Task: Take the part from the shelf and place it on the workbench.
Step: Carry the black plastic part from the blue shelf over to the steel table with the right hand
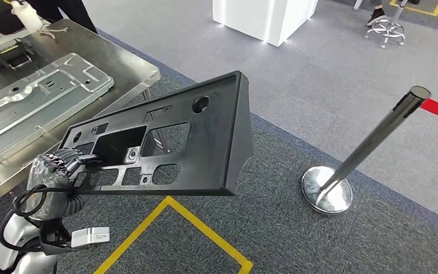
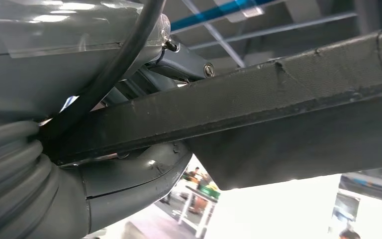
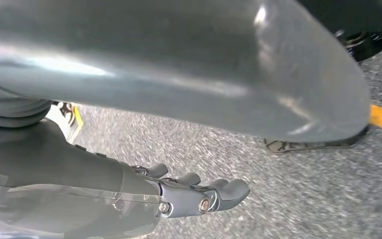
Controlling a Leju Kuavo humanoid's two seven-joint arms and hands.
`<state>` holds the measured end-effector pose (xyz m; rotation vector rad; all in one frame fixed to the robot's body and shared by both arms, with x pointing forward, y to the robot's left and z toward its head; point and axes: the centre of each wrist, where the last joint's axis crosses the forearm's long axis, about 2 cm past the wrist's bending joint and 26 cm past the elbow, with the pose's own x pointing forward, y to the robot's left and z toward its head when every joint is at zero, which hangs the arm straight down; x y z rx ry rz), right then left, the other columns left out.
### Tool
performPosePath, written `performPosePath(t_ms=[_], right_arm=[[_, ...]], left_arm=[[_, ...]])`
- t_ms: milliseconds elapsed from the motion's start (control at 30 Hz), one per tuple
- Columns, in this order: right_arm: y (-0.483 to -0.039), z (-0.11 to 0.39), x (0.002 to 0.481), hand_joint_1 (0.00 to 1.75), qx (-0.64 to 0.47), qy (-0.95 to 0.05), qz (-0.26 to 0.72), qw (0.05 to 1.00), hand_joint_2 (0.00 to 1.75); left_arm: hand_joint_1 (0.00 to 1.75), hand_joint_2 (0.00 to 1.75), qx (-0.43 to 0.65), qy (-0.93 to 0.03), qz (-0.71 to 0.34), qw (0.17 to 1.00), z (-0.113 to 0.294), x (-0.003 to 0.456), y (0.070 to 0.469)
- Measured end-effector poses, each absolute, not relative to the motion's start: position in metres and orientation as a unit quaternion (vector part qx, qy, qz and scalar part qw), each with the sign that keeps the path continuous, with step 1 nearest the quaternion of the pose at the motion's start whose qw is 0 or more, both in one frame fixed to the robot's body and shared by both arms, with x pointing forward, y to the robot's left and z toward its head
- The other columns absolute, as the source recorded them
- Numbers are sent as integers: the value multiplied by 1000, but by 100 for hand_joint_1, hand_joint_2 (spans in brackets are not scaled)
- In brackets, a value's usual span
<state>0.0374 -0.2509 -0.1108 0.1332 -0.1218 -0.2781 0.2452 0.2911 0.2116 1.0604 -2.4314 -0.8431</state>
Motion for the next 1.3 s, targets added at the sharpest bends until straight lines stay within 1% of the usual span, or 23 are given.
performPosePath(t_ms=[733,1300], right_arm=[[-250,-110,39,0,65,-62,-137,986,0],[-250,-110,42,0,66,-65,-137,986,0]], left_arm=[[175,175,380,-865,-279,173,212,244,287],[175,175,397,-863,-252,183,210,241,298]])
